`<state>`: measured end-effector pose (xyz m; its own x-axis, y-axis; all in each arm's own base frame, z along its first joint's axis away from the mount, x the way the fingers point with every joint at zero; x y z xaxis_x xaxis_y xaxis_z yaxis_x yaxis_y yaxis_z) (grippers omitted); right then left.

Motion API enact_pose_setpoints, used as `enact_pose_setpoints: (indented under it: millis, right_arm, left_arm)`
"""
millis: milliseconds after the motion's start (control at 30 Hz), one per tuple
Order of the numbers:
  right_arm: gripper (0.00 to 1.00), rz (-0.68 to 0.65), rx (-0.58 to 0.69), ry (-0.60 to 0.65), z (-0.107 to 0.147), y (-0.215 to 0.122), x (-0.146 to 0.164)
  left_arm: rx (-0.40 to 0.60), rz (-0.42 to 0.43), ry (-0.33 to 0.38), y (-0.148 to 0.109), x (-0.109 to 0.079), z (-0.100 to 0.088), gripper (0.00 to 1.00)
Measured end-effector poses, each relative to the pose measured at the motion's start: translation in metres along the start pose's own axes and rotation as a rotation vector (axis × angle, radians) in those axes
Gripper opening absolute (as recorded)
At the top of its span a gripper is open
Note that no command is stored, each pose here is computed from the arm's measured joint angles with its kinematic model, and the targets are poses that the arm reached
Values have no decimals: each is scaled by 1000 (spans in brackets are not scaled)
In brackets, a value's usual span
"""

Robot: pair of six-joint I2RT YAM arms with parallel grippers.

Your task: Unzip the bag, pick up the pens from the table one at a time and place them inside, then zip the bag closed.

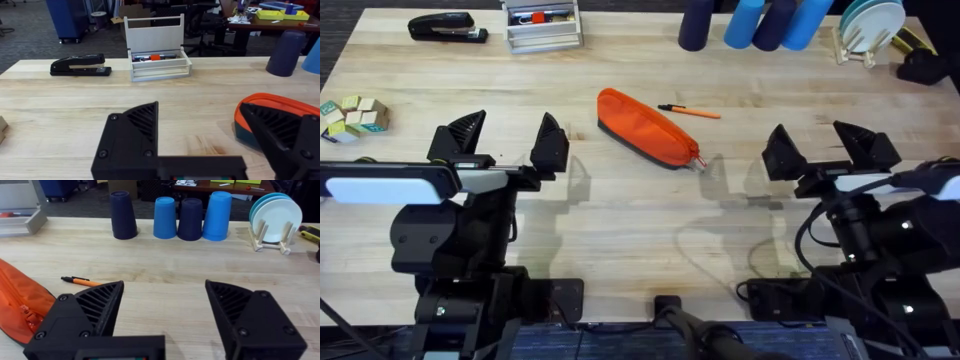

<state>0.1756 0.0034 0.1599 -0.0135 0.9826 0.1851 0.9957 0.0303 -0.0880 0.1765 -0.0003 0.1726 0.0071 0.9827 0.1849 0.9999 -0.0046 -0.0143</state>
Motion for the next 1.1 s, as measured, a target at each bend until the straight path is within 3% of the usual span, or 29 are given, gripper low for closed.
enact_pose_setpoints:
  millis: [833,933,1100]
  right_arm:
    - [996,7,52,35,-1,-4,1]
    - [997,20,116,33,-4,-9,1]
    - [997,22,138,-1,-33,-16,7]
  left_arm:
    - [35,7,24,-1,0,1,992]
    - [64,14,45,-2,2,-10,993]
    - [98,22,69,2,8,-42,993]
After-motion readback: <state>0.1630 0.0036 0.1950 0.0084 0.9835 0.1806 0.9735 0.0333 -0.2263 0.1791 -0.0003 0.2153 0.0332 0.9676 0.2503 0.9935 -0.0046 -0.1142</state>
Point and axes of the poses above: each hand's point on the last joint's axis, 136 mm out from that joint toward the fingers, its own y axis out along the fingers, its own x axis along the line the jaws close on, z = x × y, the point moved 7 cm from there along -y, back along the fingers, and after that the axes turned 11 degrees about y, right-handed, at the moved point
